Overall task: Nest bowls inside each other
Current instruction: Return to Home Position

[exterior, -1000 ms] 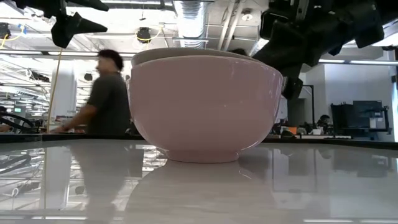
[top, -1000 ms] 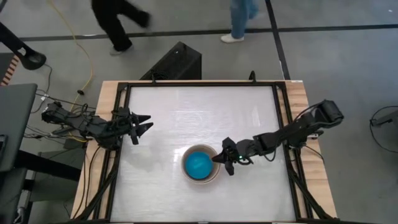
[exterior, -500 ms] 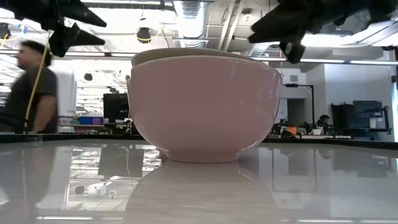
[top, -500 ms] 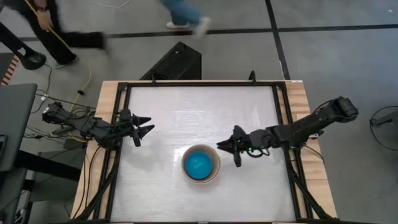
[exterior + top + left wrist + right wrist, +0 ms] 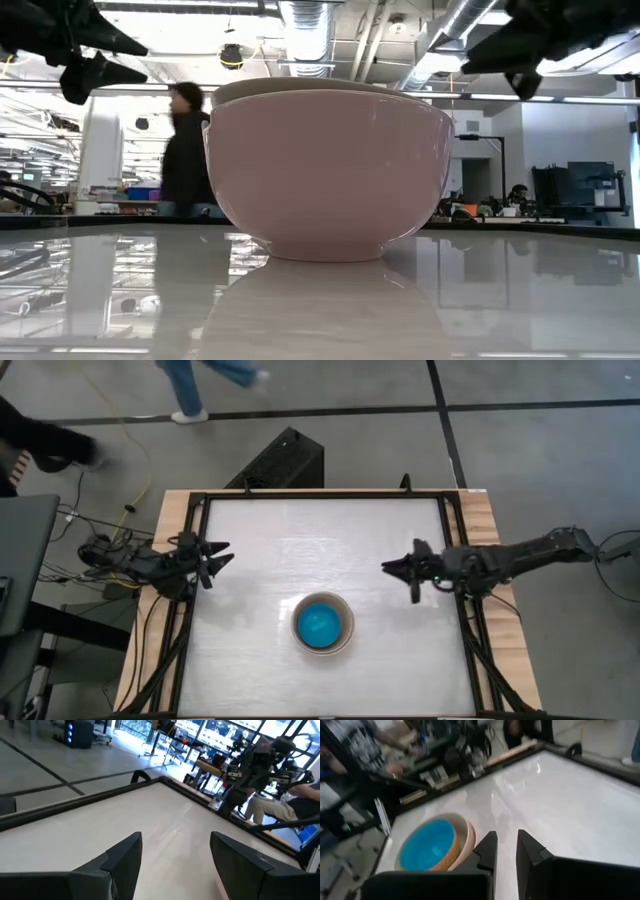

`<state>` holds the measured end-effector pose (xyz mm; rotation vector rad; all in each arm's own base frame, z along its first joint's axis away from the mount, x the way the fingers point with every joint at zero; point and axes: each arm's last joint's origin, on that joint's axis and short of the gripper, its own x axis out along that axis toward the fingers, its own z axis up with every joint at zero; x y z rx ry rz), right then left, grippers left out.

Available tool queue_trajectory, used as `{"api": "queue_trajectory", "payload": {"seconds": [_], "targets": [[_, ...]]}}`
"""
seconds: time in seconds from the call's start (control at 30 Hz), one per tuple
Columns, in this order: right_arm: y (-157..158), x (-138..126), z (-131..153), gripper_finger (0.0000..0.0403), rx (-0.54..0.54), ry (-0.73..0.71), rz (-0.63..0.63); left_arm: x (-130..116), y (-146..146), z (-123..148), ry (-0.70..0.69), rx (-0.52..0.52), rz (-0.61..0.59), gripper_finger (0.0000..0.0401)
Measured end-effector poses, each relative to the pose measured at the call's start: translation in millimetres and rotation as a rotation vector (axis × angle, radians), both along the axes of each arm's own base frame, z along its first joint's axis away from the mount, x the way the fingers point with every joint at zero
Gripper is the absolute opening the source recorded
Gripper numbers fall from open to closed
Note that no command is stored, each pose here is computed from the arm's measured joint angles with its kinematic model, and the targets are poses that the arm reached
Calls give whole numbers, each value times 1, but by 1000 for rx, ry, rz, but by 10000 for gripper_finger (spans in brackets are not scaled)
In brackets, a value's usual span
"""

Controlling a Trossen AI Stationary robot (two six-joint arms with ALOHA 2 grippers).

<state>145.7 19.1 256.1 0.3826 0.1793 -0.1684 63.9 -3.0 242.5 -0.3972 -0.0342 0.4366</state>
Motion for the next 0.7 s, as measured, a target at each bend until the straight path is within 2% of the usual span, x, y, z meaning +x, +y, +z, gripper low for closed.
{"api": "queue_trajectory", "payload": {"seconds": [0.1, 0.27, 0.47, 0.7], "targets": [[-5, -18, -3, 43, 15, -76, -15, -7, 3, -1, -9, 11, 5, 223], [-12, -44, -4, 42, 12, -217, -32, -9, 4, -7, 50, 41, 29, 223], [-18, -69, -19, 42, 28, -361, -60, -9, 5, -9, 71, 48, 48, 223], [-17, -61, -41, 42, 33, -334, -79, -8, 4, -10, 60, 23, 37, 223]]}}
